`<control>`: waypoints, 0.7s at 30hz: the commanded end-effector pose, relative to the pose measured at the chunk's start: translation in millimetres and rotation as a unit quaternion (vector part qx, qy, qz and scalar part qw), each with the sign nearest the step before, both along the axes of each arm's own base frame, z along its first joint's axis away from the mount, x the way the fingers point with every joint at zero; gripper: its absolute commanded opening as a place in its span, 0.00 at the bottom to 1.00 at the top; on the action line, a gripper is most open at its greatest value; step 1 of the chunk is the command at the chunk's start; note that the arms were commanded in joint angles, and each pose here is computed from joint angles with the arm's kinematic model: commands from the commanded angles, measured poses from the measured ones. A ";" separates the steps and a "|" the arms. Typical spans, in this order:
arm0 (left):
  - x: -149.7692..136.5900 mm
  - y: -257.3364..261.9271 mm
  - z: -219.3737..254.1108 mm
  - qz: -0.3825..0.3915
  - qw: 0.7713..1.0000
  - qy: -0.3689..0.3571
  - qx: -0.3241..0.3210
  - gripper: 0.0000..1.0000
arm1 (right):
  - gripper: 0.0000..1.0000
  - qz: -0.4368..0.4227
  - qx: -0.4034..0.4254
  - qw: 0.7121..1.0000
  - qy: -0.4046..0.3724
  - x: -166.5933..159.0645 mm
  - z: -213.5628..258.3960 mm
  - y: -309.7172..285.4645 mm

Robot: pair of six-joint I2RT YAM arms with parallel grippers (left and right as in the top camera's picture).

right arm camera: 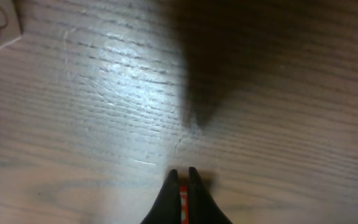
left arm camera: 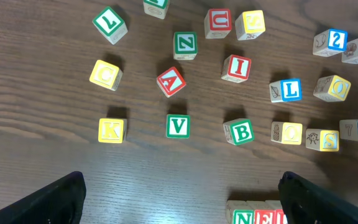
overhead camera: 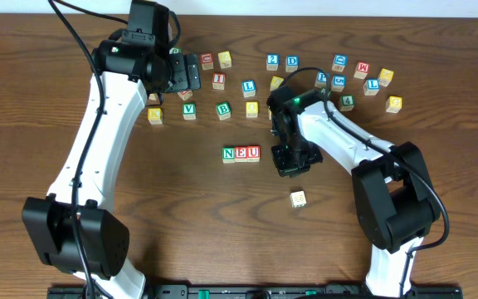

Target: Spell out NEURIPS

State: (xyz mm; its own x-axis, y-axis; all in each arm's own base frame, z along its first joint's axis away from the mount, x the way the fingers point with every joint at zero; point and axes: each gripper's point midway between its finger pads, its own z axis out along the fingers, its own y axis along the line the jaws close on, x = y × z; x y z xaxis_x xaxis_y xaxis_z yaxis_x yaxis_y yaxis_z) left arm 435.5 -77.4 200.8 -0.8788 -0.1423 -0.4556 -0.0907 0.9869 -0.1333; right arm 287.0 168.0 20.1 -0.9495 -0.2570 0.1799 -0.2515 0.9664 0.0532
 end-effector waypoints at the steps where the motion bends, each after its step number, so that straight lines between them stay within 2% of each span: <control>1: 3.5 3.5 4.0 -0.001 1.000 -0.007 0.008 0.98 | 0.01 0.001 0.025 0.999 -0.034 8.4 30.0 7.2; 11: 5.9 3.8 5.3 -0.001 1.000 -0.012 0.010 0.98 | 0.01 0.023 0.003 0.999 0.028 -37.0 49.9 2.2; 16: 7.7 15.8 6.0 0.016 0.999 -0.017 0.040 0.98 | 0.01 0.054 -0.010 0.997 0.048 -59.5 42.5 10.1; 21: 7.9 17.7 6.1 0.017 0.999 -0.018 0.043 0.98 | 0.01 0.032 -0.034 0.998 0.030 -68.6 28.8 1.0</control>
